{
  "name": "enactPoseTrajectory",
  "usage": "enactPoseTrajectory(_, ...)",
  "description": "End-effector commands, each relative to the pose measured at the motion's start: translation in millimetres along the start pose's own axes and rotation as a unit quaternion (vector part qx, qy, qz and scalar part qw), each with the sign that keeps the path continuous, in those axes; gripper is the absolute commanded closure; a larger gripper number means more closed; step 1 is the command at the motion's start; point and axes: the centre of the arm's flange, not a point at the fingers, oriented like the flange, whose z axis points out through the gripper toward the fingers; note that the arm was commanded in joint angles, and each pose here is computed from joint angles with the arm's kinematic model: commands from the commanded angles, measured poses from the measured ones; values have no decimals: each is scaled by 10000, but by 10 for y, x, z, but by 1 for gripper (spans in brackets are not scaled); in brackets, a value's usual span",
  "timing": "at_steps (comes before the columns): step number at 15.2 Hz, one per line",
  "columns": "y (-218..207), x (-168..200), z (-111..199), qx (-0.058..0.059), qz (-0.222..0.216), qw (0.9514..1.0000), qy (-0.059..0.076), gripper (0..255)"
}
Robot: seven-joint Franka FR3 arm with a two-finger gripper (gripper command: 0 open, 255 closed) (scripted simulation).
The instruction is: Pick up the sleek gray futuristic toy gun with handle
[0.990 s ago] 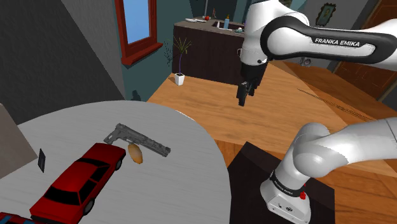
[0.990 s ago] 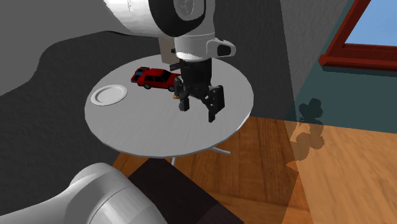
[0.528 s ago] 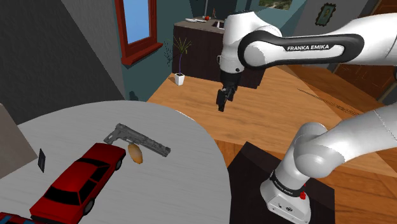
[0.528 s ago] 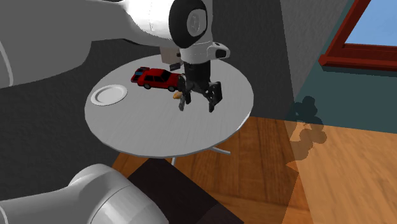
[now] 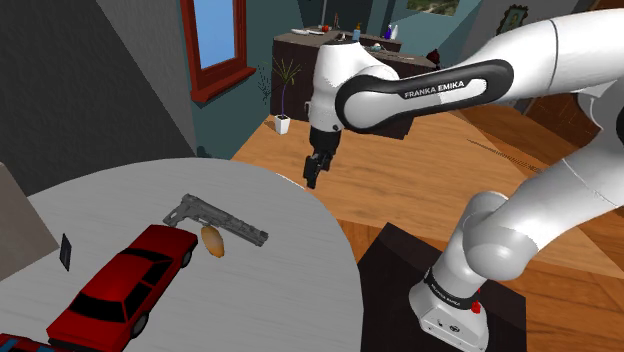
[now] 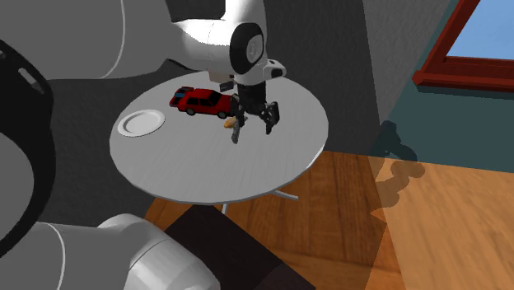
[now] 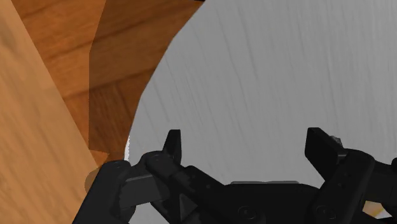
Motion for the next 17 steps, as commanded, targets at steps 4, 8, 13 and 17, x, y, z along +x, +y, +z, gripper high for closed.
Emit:
enactPoseTrajectory(4, -356, 453, 193, 119, -342, 9991, 237, 0)
enactPoseTrajectory(8, -654, 785, 343, 210, -612, 9970, 418, 0)
enactPoseTrajectory(13, -1055, 1182, 505, 323, -948, 9929, 644, 0)
enactPoseTrajectory(17, -1397, 1485, 616, 413, -1216, 9883, 824, 0)
